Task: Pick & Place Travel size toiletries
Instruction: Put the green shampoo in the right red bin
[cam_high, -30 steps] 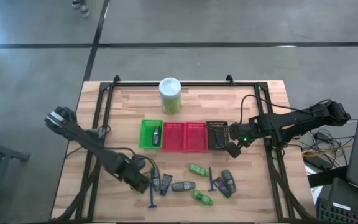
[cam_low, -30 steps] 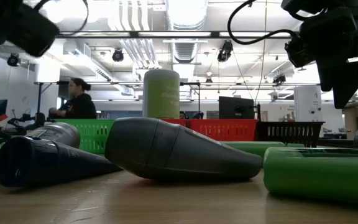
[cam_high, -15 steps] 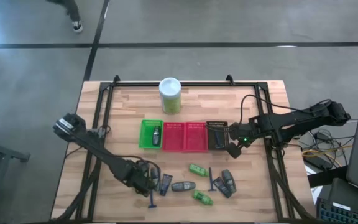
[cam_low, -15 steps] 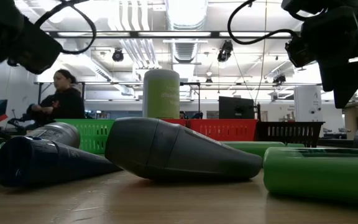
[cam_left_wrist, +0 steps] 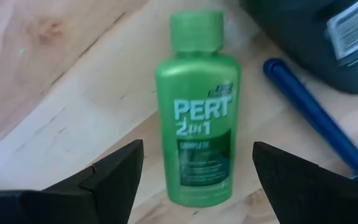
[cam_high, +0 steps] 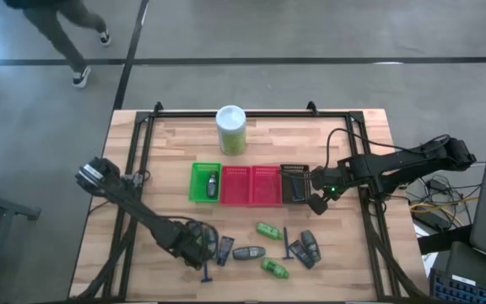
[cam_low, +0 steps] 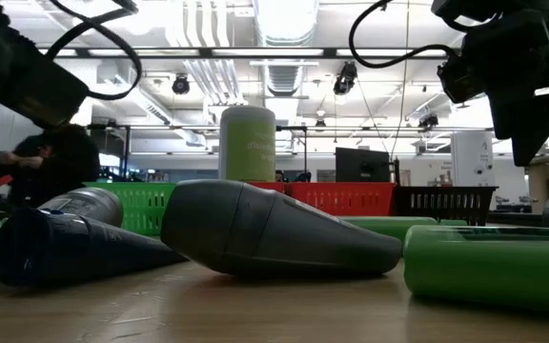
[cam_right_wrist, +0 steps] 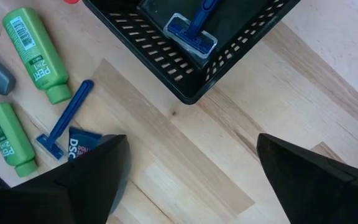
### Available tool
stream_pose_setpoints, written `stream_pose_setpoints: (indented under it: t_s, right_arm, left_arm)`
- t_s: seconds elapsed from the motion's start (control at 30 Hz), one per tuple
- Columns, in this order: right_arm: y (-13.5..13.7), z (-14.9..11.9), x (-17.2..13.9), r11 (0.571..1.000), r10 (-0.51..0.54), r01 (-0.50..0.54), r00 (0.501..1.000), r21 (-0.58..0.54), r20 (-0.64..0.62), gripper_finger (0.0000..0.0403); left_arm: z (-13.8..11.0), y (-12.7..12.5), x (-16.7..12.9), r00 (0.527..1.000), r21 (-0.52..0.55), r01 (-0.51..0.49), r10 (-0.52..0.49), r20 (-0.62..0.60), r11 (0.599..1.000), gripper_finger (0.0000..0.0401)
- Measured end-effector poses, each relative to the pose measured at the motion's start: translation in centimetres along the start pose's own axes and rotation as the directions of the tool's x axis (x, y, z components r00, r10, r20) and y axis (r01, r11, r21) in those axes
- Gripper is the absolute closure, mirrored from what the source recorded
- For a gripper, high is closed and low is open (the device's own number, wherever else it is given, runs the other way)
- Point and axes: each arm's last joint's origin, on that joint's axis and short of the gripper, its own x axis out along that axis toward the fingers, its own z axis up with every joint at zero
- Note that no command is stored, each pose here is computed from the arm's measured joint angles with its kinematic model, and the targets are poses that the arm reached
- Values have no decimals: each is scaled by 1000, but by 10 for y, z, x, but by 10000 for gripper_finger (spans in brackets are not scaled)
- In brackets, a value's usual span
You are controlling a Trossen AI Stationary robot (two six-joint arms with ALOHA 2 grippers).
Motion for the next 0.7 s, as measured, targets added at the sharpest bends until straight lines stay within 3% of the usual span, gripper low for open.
stream_pose_setpoints:
  t_s: [0.47,0.7]
  right_arm:
    - [0,0,0,1000,0,0,1000,5,1,47]
    - [0,0,0,1000,0,0,1000,4,1,46]
  left_arm:
    - [-5,7,13,1000,-5,9,-9,-1,1000,94]
    - [-5,7,14,1000,48,11,-11,1,999,103]
